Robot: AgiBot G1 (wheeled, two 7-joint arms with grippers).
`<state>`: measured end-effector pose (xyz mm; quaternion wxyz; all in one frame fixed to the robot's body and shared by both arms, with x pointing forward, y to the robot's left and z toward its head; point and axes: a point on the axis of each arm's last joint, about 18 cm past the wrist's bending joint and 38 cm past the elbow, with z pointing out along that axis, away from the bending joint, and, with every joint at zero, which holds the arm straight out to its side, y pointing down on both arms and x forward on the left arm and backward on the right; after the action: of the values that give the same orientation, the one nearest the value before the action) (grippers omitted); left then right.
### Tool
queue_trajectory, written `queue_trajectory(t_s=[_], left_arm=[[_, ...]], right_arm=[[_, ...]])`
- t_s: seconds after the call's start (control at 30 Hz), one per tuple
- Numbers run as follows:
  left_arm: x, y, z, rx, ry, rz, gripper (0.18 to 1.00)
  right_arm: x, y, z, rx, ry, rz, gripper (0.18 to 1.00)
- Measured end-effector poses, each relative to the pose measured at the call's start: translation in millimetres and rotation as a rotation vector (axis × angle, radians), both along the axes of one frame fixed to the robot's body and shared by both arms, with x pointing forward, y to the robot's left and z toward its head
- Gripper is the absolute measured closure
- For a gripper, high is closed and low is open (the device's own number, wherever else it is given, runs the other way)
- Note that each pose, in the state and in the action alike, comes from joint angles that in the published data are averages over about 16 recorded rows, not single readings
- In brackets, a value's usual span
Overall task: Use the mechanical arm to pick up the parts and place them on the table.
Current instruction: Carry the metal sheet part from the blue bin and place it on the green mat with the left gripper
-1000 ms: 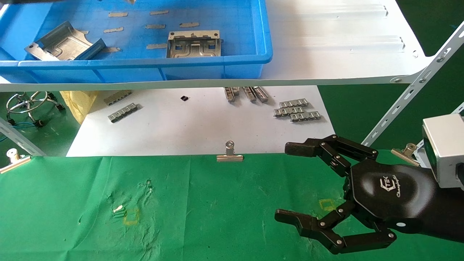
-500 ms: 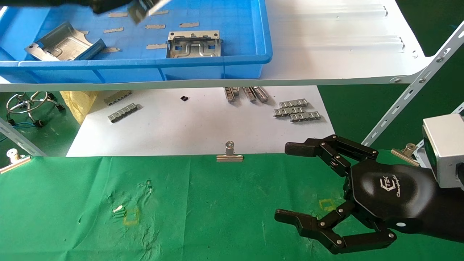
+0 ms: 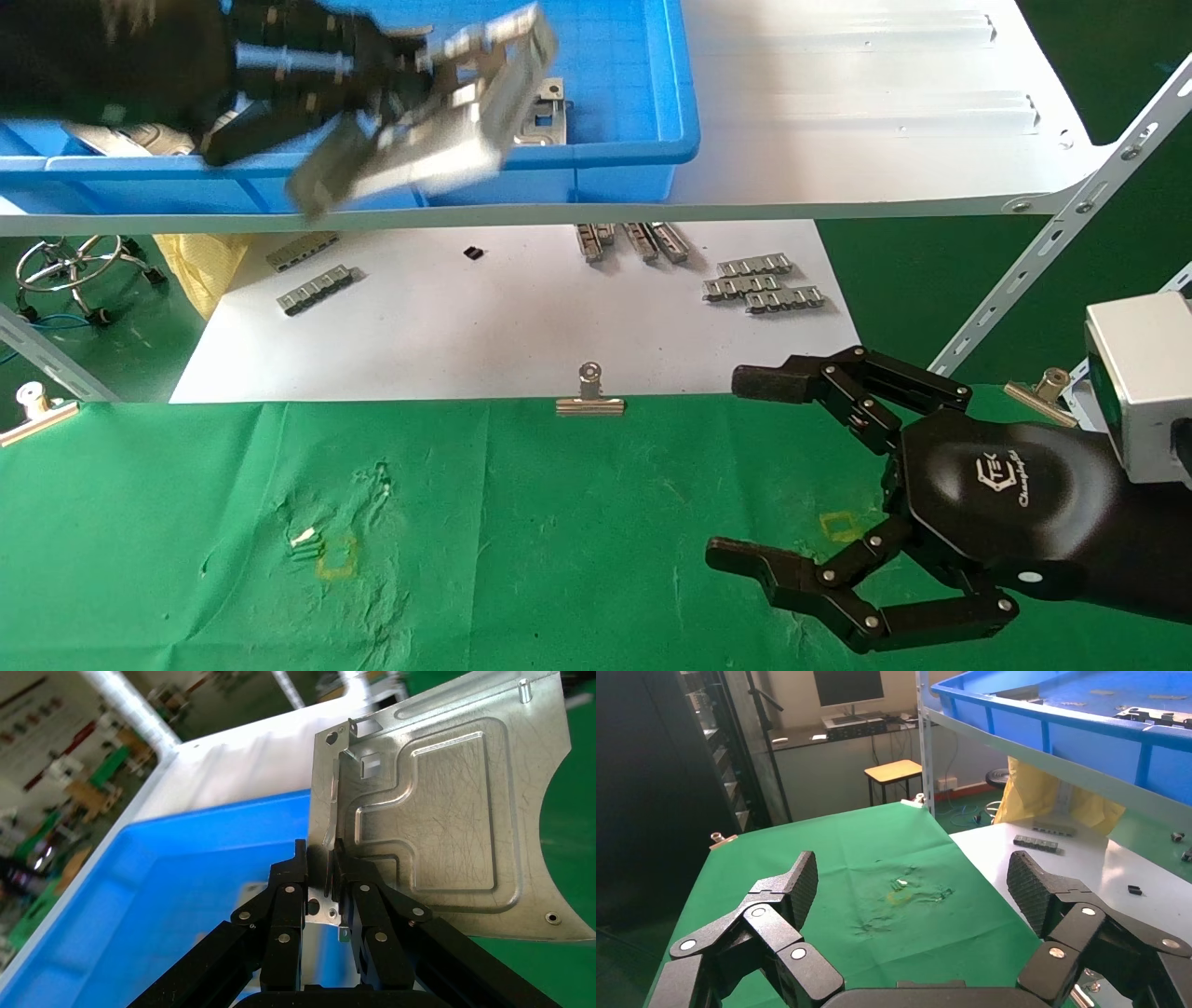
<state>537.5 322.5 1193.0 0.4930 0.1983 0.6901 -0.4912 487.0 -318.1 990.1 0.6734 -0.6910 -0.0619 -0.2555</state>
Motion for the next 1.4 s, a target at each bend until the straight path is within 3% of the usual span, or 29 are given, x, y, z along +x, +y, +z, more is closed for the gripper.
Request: queue_trajectory(t_s=[0.27, 0.57, 0.87, 1.4], left_arm=[[-17, 13, -66, 0.17, -0.012, -0.02, 0.939], [1, 49, -149, 0.31, 0.049, 0.072, 0.942], [28, 78, -218, 0.339, 0.123, 0.226, 0.944], [41, 85, -278, 0.327, 0.073, 0.358, 0.943]], right_arm=[[0, 0, 0, 0.0, 0.0, 0.0, 0.178], [0, 0, 0, 0.0, 0.0, 0.0, 0.178], [0, 0, 0, 0.0, 0.0, 0.0, 0.178], [0, 0, 0, 0.0, 0.0, 0.0, 0.178]])
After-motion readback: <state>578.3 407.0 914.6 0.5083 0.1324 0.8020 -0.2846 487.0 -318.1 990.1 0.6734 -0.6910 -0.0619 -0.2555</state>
